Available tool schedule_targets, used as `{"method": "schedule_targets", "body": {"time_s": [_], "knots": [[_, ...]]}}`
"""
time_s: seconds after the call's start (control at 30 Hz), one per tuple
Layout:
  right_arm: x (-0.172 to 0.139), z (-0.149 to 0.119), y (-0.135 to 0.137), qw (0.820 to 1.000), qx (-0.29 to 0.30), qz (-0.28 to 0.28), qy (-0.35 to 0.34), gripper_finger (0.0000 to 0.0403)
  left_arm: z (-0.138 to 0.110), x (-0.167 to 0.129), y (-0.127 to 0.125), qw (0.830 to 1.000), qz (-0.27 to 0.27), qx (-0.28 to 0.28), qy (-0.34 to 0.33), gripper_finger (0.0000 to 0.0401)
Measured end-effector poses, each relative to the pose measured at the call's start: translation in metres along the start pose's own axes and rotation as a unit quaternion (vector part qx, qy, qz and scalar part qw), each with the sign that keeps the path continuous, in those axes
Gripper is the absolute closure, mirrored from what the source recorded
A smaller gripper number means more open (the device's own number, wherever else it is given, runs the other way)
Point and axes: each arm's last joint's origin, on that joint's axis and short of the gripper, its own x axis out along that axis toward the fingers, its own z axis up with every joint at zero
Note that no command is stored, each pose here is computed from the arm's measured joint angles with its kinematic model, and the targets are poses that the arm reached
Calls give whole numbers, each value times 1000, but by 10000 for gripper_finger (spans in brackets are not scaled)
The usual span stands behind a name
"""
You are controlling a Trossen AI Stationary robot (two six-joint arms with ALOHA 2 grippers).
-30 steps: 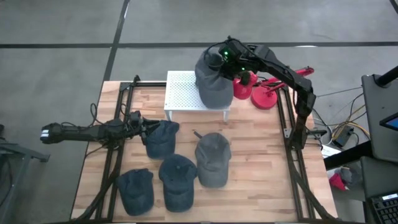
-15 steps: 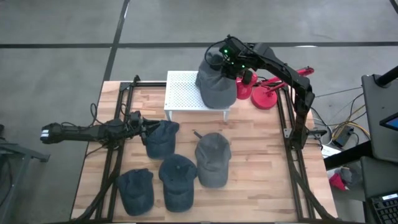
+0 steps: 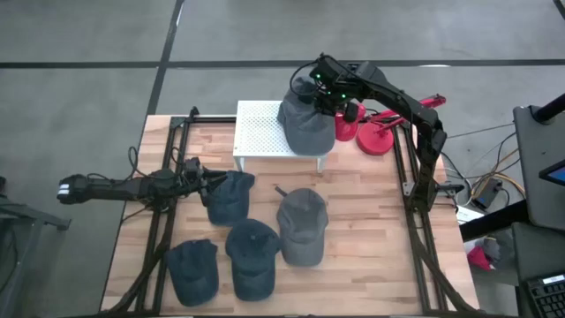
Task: Pick & Place hat
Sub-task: Stack the right gray cap on top of the gray cap on the shelf
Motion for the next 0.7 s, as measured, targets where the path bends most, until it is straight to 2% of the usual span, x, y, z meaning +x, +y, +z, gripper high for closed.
{"method": "schedule_targets", "body": {"time_s": [0.17, 0.5, 0.7], "knots": [[1, 0, 0, 1000, -5, -1, 1, 382, 0, 0, 0, 1000, 0, 0, 0, 307], [-1, 2, 0, 999, -27, 10, 15, 311, 0, 0, 0, 1000, 0, 1, 0, 307], [-2, 8, -2, 999, -29, 11, 14, 286, 0, 0, 0, 1000, 0, 0, 0, 307]]}}
